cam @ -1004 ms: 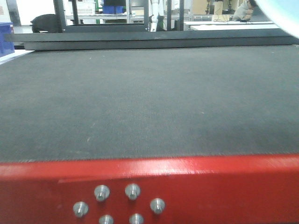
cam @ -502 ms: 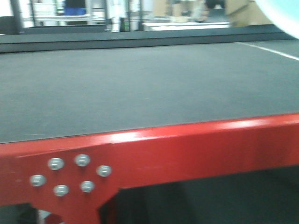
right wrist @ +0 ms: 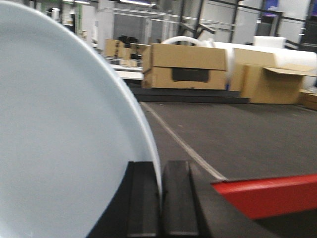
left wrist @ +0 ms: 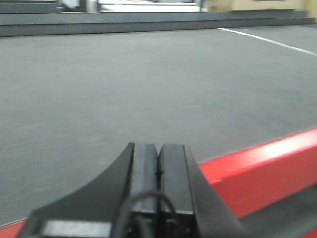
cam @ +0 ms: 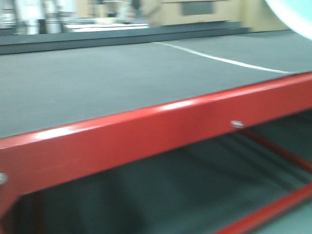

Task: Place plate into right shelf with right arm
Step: 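Turn the base away from the table while holding the plate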

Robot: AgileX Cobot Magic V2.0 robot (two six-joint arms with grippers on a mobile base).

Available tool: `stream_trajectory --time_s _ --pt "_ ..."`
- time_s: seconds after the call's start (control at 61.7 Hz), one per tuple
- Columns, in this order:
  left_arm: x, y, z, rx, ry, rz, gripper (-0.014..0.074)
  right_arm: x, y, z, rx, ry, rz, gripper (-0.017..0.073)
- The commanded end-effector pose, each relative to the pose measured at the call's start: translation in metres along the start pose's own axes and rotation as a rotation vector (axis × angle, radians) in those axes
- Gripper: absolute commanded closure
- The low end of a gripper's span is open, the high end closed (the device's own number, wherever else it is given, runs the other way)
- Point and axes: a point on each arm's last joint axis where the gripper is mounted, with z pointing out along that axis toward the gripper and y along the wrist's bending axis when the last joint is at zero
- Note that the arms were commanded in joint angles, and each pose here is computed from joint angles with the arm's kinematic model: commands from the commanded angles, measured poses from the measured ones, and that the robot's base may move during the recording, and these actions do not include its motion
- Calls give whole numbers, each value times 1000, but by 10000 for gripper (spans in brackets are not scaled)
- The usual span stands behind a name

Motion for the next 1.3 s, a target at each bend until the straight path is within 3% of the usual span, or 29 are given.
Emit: stream_trajectory --time_s 0.0,1.28 --pt "-5 1 -1 -12 -89 -15 722 -18 -2 0 17 -115 -8 505" --pt "-5 1 -1 -12 -89 -15 722 -18 -2 0 17 -115 -8 505"
